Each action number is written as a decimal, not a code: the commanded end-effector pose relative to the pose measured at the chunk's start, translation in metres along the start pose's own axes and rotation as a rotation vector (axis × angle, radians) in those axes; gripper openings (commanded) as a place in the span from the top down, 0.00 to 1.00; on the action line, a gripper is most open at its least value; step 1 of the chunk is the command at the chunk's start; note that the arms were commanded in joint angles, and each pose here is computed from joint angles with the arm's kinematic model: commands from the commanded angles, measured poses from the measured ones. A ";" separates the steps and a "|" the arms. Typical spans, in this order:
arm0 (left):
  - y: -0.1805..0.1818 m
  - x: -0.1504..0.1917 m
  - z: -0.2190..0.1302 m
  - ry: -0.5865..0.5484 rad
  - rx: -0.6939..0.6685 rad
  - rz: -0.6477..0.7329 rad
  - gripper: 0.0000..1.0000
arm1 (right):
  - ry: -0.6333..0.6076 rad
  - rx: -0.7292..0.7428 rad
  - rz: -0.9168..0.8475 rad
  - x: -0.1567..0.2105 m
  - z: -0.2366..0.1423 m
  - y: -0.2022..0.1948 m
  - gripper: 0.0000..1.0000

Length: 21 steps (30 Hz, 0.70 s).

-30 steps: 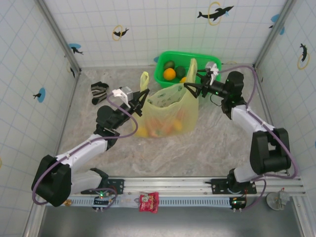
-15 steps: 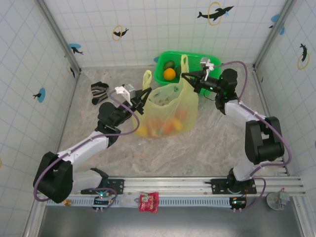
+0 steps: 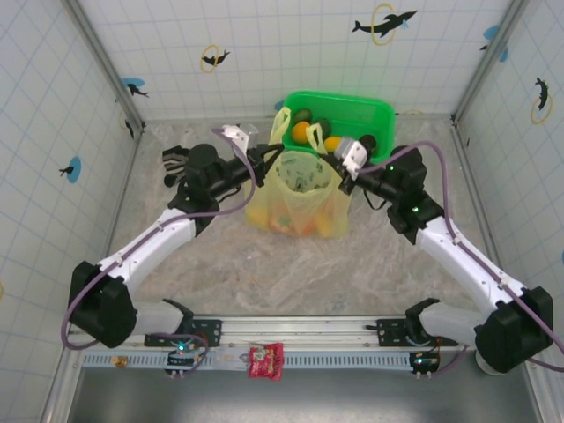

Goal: Place the fake fruits into the plastic bag and tie a complex knot

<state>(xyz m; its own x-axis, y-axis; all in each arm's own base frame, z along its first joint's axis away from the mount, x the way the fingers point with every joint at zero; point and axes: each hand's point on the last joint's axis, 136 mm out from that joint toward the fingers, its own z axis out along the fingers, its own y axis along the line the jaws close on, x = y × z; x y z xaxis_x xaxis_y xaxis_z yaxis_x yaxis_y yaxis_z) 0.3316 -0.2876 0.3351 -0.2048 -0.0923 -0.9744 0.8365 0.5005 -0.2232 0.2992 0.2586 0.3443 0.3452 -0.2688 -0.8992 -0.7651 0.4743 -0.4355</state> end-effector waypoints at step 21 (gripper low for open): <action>-0.065 0.053 0.014 0.254 0.317 0.029 1.00 | 0.153 -0.173 -0.189 0.039 0.012 0.045 1.00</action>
<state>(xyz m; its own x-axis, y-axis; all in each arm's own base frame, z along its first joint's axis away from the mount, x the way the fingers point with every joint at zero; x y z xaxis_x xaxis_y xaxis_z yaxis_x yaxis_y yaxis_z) 0.2878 -0.3373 0.2878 -0.3340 0.1369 -0.9326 0.9195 0.2650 -0.2904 0.2832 0.2766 0.2771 0.4075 -0.4738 -0.7807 -0.7848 0.2555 -0.5647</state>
